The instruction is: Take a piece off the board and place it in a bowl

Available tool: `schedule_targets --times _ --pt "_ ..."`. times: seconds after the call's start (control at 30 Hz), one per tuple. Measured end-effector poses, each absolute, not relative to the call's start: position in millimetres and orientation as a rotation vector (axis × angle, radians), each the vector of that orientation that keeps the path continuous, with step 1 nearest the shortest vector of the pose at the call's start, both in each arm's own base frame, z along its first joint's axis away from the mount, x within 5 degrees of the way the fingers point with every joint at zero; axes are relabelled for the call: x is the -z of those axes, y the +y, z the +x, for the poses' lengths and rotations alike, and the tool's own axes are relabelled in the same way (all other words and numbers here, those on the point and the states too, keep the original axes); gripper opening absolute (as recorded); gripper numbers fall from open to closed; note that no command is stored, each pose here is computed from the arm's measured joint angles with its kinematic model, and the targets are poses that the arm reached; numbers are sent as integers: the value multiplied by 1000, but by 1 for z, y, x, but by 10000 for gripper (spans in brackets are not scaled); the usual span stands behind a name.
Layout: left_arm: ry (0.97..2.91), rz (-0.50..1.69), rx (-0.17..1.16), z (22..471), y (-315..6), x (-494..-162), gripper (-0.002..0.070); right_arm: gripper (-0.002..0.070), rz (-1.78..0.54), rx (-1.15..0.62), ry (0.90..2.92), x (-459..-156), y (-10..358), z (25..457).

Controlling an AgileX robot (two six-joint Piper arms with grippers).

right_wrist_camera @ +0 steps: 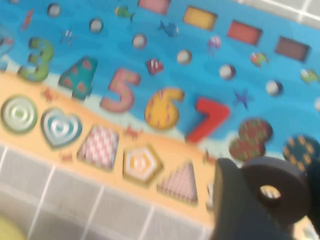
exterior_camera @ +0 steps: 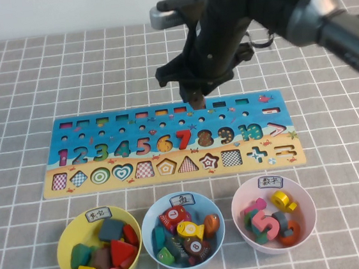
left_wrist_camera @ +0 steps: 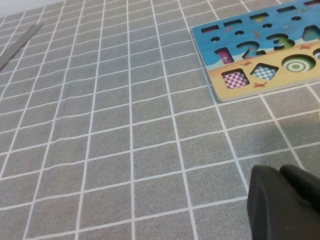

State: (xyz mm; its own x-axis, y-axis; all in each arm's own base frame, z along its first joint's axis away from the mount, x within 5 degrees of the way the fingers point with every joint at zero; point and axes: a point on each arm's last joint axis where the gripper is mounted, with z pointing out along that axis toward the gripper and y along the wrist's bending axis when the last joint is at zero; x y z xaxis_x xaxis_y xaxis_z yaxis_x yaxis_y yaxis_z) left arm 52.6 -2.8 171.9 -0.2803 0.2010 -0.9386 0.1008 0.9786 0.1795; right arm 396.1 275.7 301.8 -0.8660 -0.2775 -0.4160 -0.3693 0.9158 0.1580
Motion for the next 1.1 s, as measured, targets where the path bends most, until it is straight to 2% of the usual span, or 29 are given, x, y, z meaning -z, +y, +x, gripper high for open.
schedule_targets --times 0.23,0.63,0.8,1.1 --pt "1858 220 -98 53 -3 -172 -1 250 -468 -295 2724 -326 247 356" --pt "1858 220 -98 53 -3 -172 -1 249 -308 -172 2862 -321 194 287" --pt "1858 220 -98 53 -3 -172 -1 248 -257 -190 2864 -309 182 257" --pt "1858 220 -98 53 -3 -172 -1 248 -194 -187 2929 -275 186 215"
